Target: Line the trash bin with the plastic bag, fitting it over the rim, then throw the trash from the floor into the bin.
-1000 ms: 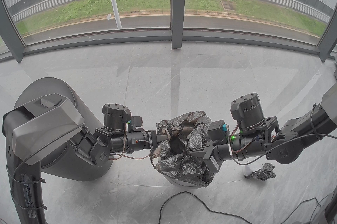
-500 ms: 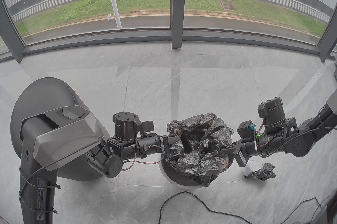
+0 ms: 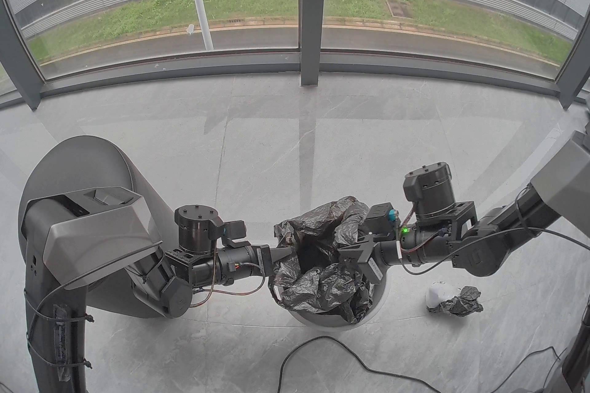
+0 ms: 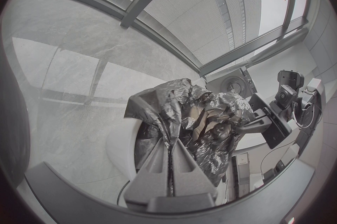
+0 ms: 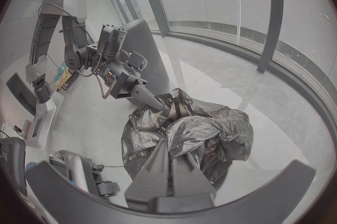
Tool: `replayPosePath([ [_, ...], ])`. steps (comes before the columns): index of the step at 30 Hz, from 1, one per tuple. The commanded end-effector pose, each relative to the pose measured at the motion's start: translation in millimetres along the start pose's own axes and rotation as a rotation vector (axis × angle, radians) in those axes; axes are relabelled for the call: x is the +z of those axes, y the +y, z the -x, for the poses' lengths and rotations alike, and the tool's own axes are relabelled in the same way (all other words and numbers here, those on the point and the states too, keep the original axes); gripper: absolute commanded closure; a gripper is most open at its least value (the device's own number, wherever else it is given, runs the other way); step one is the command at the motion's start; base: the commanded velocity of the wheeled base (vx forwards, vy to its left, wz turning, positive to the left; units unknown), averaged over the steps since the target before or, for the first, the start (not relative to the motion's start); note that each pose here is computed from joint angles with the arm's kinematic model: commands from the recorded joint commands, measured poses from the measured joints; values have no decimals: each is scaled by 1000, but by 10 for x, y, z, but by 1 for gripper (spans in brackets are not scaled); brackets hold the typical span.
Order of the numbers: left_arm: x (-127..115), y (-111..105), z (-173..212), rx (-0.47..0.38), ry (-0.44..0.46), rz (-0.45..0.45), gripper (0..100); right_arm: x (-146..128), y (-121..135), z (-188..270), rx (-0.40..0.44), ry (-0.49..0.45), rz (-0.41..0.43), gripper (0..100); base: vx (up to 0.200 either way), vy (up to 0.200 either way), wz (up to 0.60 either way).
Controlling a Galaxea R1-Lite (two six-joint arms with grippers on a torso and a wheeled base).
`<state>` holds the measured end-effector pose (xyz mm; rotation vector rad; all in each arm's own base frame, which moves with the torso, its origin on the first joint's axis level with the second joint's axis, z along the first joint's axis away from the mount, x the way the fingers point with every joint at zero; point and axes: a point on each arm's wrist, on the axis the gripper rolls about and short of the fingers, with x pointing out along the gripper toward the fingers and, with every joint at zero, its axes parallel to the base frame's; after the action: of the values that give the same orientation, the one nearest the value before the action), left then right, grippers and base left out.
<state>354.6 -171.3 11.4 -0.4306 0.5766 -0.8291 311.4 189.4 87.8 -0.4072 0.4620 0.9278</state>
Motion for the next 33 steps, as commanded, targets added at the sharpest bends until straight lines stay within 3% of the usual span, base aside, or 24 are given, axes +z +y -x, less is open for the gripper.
replayPosePath([
  [1,3,-31,139,5,-7,4,100,-57,85,-238,39,17,15,100,0,0,0],
  [9,-129,-169,8,-32,37,-4,100,-238,35,0,15,64,-23,100,0,0,0],
  [12,-281,-169,-85,-31,78,-2,100,-459,-42,165,-13,121,-75,100,0,0,0],
  [17,-329,-109,-96,6,79,5,100,-580,-112,246,-35,149,-111,100,0,0,0],
  [24,-296,7,-18,91,52,14,100,-789,-22,250,-9,222,-146,100,0,0,0],
  [33,-466,-66,203,120,126,39,100,-957,-57,215,-10,272,-181,100,0,0,0],
])
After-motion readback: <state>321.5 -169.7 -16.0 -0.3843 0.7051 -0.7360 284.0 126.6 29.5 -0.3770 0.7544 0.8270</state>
